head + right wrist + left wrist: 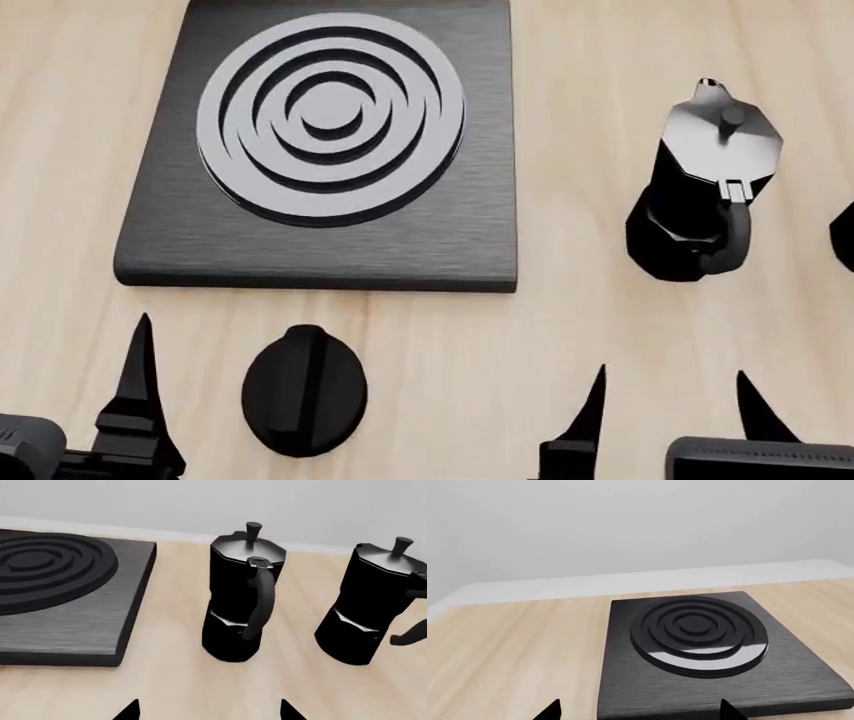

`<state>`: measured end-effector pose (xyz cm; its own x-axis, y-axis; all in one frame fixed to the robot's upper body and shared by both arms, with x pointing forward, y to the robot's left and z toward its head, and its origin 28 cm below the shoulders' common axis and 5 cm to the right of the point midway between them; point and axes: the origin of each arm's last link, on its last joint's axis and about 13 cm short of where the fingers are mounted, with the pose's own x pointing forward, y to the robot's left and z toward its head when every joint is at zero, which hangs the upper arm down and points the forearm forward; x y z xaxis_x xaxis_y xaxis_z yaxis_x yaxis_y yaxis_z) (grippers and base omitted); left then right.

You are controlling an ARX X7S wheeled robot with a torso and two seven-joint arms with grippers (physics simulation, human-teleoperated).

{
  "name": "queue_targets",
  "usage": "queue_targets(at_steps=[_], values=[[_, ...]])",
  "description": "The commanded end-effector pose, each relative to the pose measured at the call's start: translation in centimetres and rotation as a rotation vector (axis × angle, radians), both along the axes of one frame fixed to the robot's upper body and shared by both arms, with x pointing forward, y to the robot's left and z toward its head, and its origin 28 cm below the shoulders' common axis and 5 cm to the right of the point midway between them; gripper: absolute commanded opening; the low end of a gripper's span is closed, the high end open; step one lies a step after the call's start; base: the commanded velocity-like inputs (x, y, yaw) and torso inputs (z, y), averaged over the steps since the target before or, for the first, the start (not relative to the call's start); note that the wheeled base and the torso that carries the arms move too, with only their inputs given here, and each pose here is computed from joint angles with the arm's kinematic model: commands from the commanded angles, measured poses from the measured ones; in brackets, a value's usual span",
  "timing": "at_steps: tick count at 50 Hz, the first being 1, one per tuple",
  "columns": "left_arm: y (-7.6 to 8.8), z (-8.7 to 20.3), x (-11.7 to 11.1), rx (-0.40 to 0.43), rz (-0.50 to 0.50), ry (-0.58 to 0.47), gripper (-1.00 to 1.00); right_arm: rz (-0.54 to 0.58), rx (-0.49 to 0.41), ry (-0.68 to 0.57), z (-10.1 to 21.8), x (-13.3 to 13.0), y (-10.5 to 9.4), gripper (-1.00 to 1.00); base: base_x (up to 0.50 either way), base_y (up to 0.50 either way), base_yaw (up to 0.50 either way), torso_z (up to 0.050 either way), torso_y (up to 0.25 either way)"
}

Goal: Put the right moka pot on the stove.

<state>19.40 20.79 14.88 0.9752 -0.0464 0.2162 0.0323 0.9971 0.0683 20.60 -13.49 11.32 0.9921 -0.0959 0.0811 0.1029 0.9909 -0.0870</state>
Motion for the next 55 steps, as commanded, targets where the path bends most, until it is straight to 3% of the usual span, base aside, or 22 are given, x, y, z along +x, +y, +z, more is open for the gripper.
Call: queue_targets(at_steps=[1, 18, 28, 35, 43, 45, 55], values=[[0.0, 0.0, -0.1, -0.001, 0.003, 0.002, 1.00, -0.056, -0.039, -0.013, 1.1, -0.6, -2.2, 1.00, 0.00, 0.00, 0.00, 0.000, 0.000], [0.0, -0.1, 0.0, 0.005, 0.004, 0.010, 1.00, -0.170, -0.054, -0.008, 2.3, -0.7, -5.4, 1.00, 0.00, 0.00, 0.00, 0.000, 0.000], [0.0, -0.1, -0.1, 0.004, 0.005, 0.014, 1.00, -0.161, -0.028, -0.023, 3.9, -1.0, -7.3, 1.00, 0.00, 0.00, 0.00, 0.000, 0.000], [0.0, -0.1, 0.0, 0.003, 0.007, 0.014, 1.00, -0.183, -0.015, -0.027, 2.6, -0.8, -8.4, 1.00, 0.00, 0.00, 0.00, 0.000, 0.000], [0.1, -0.1, 0.0, 0.002, 0.009, 0.013, 1.00, -0.201, -0.090, -0.025, 2.2, 0.1, -9.2, 1.00, 0.00, 0.00, 0.00, 0.000, 0.000], [0.1, 0.0, 0.0, 0.004, 0.009, 0.012, 1.00, -0.198, -0.051, -0.019, 2.3, 0.3, -9.5, 1.00, 0.00, 0.00, 0.00, 0.000, 0.000], [0.1, -0.1, -0.1, 0.005, 0.006, 0.013, 1.00, -0.229, -0.046, -0.003, 2.5, 1.1, -10.9, 1.00, 0.00, 0.00, 0.00, 0.000, 0.000]])
